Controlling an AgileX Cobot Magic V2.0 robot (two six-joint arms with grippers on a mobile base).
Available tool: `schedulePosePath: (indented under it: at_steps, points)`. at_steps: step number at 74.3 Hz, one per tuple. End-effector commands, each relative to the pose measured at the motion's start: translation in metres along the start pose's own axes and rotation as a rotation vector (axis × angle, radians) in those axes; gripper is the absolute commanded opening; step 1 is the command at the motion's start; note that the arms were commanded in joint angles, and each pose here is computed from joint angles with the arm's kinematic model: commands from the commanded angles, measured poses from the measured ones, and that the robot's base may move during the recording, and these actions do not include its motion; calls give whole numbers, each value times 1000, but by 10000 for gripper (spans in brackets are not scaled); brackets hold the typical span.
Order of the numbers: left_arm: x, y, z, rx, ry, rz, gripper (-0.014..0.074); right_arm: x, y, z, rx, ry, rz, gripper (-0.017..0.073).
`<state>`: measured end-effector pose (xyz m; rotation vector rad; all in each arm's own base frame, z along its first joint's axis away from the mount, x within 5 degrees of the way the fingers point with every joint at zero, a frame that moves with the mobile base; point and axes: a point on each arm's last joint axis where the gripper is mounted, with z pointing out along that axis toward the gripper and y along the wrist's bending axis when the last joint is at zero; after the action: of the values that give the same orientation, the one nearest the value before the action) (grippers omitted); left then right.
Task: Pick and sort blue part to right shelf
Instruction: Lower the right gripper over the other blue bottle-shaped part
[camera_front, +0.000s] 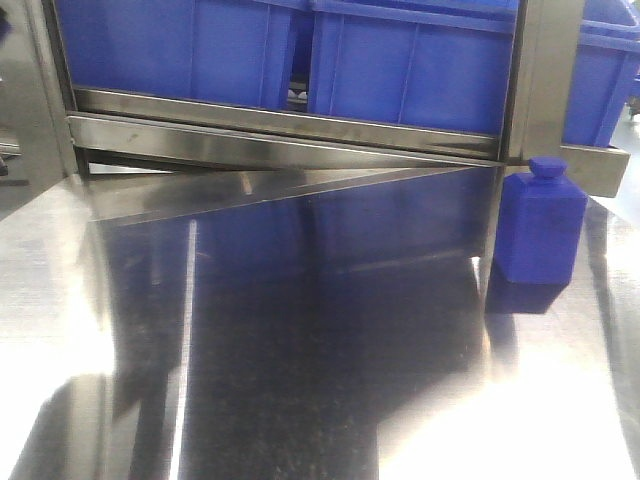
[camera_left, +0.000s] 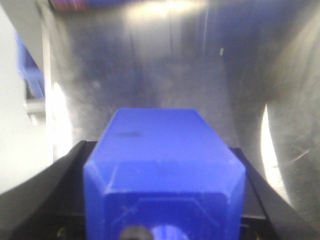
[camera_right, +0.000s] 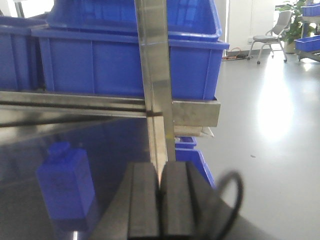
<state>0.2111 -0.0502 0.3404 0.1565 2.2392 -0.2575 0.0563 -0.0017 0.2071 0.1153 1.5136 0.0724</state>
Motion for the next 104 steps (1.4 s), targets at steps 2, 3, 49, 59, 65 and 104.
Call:
schedulePosePath:
  at_steps: [2,3,49,59,65,104]
  points:
    - [0,-2,-34,7,-234,17,281,-32,4,1,-12,-114,9,56]
    - [2,-2,-36,6,-242,18,281,-33,4,2,-11,-111,9,56]
    - [86,3,-125,15,-718,62,281,-121,65,69,-388,121,-61,443]
    - [87,3,-126,15,-720,62,281,-120,89,91,-455,288,-103,594]
    - [87,3,-126,15,-720,62,281,-121,96,102,-443,403,-130,594]
    - [88,3,-125,15,-705,62,281,-159,112,208,-99,1008,-65,594]
